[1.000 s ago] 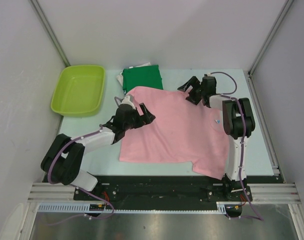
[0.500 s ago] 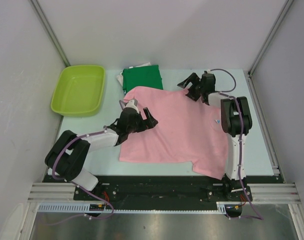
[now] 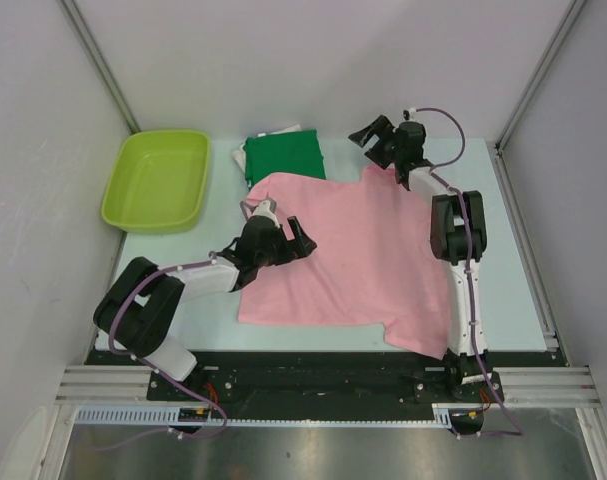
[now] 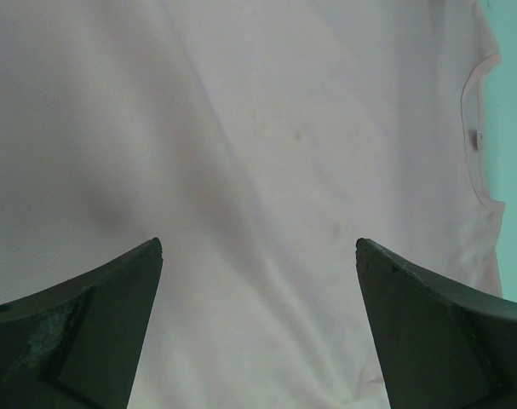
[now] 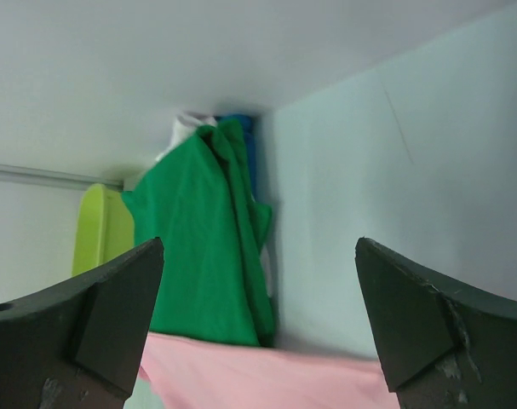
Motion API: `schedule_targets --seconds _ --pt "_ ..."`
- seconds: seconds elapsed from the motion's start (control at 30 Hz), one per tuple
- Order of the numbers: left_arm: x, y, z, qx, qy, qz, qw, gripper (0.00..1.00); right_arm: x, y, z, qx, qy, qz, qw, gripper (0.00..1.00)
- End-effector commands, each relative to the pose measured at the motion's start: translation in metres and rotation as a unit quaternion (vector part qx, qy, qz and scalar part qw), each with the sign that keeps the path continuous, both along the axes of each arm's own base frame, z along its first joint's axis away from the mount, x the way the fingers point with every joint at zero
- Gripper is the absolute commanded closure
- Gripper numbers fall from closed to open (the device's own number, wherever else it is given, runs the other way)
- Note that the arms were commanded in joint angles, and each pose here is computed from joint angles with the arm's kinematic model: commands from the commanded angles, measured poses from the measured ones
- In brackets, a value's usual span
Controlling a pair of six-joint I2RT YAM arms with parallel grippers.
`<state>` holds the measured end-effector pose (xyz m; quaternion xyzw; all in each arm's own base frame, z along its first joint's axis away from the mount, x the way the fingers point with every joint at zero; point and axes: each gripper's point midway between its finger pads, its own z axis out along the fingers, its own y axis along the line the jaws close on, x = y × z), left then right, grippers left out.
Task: Fold and stack the t-shirts
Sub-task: Flatten the tshirt out
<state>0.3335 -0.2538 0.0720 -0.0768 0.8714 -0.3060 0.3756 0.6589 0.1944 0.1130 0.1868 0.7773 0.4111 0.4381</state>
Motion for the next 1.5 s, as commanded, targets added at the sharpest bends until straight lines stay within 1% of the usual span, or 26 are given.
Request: schedule_targets --seconds 0.0,0.03,0.1,0.13,0.17,0.23,0.27,0.3,0.33,0.37,0.4,0.43,0.47,0.53,0.57,0.63,0.73,0.83,1.03,1.13,1.27,1.33,1.37,1.47 --pt "0.003 -0.003 0.005 0.000 -0.017 -0.001 1.000 0.00 0.015 0.023 0.051 0.006 -0.101 0.029 0.994 0.01" --pt "0.003 -0.003 0.005 -0.001 -0.018 -0.001 1.000 0.00 0.013 0.022 0.068 0.007 -0.117 0.028 0.993 0.00" --pt "-0.001 -0.002 0.008 -0.002 -0.020 -0.003 1.000 0.00 0.006 0.016 0.078 -0.005 -0.145 0.010 0.989 0.00" --pt "0.001 0.002 0.010 0.003 -0.026 0.008 1.000 0.00 0.000 0.011 0.083 -0.010 -0.157 0.001 0.988 0.00" --pt "0.001 0.005 0.016 0.006 -0.034 0.013 0.999 0.00 -0.011 0.005 0.107 -0.018 -0.185 -0.011 0.983 0.00" --pt "0.001 0.006 0.023 0.008 -0.040 0.015 0.999 0.00 -0.024 -0.002 0.124 -0.029 -0.196 -0.020 0.980 0.00" --pt "0.001 0.007 0.030 0.008 -0.046 0.015 0.999 0.00 -0.037 -0.010 0.127 -0.040 -0.183 -0.034 0.982 0.00" --pt "0.001 0.008 0.032 0.009 -0.047 0.019 0.999 0.00 -0.044 -0.015 0.134 -0.061 -0.190 -0.039 0.979 0.00" --pt "0.001 0.008 0.039 0.005 -0.054 0.017 0.998 0.00 -0.052 -0.019 0.131 -0.076 -0.175 -0.046 0.981 0.00" --pt "0.000 0.008 0.042 0.003 -0.058 0.017 0.998 0.00 -0.066 -0.030 0.137 -0.093 -0.172 -0.069 0.978 0.00" --pt "0.000 0.007 0.044 0.002 -0.061 0.016 0.998 0.00 -0.071 -0.037 0.138 -0.117 -0.173 -0.078 0.975 0.00" --pt "0.000 0.007 0.044 0.004 -0.062 0.015 0.998 0.00 -0.078 -0.044 0.127 -0.141 -0.147 -0.085 0.975 0.00" --pt "0.000 0.006 0.045 0.003 -0.060 0.016 0.998 0.00 -0.083 -0.055 0.136 -0.157 -0.146 -0.106 0.971 0.00" --pt "-0.002 0.003 0.044 0.001 -0.059 0.010 0.998 0.00 -0.091 -0.063 0.118 -0.192 -0.112 -0.105 0.969 0.00" --pt "-0.003 0.002 0.044 -0.001 -0.058 0.010 0.998 0.00 -0.089 -0.079 0.111 -0.208 -0.094 -0.135 0.964 0.00" --pt "-0.003 0.002 0.044 -0.001 -0.059 0.012 0.998 0.00 -0.093 -0.091 0.090 -0.224 -0.055 -0.148 0.962 0.00" --pt "-0.003 0.002 0.043 0.001 -0.057 0.013 0.998 0.00 -0.090 -0.113 0.059 -0.224 -0.008 -0.172 0.959 0.01" --pt "-0.003 0.002 0.039 0.004 -0.055 0.013 0.998 0.00 -0.085 -0.123 0.033 -0.222 0.020 -0.179 0.958 0.00" --pt "-0.003 0.002 0.031 0.011 -0.046 0.013 0.999 0.00 -0.075 -0.121 0.004 -0.205 0.048 -0.171 0.963 0.00" --pt "-0.002 0.003 0.028 0.014 -0.043 0.013 0.999 0.00 -0.067 -0.119 0.001 -0.199 0.051 -0.166 0.965 0.00" --pt "-0.001 0.002 0.024 0.017 -0.039 0.013 0.999 0.00 -0.056 -0.114 -0.014 -0.193 0.061 -0.159 0.966 0.00" --pt "-0.002 0.001 0.021 0.018 -0.037 0.011 0.999 0.00 -0.050 -0.113 -0.013 -0.188 0.057 -0.160 0.967 0.00" --pt "-0.002 0.001 0.021 0.017 -0.036 0.010 0.999 0.00 -0.048 -0.111 -0.020 -0.189 0.061 -0.157 0.967 0.00" --pt "-0.003 0.001 0.018 0.020 -0.033 0.010 0.999 0.00 -0.039 -0.110 -0.019 -0.184 0.060 -0.158 0.968 0.00"
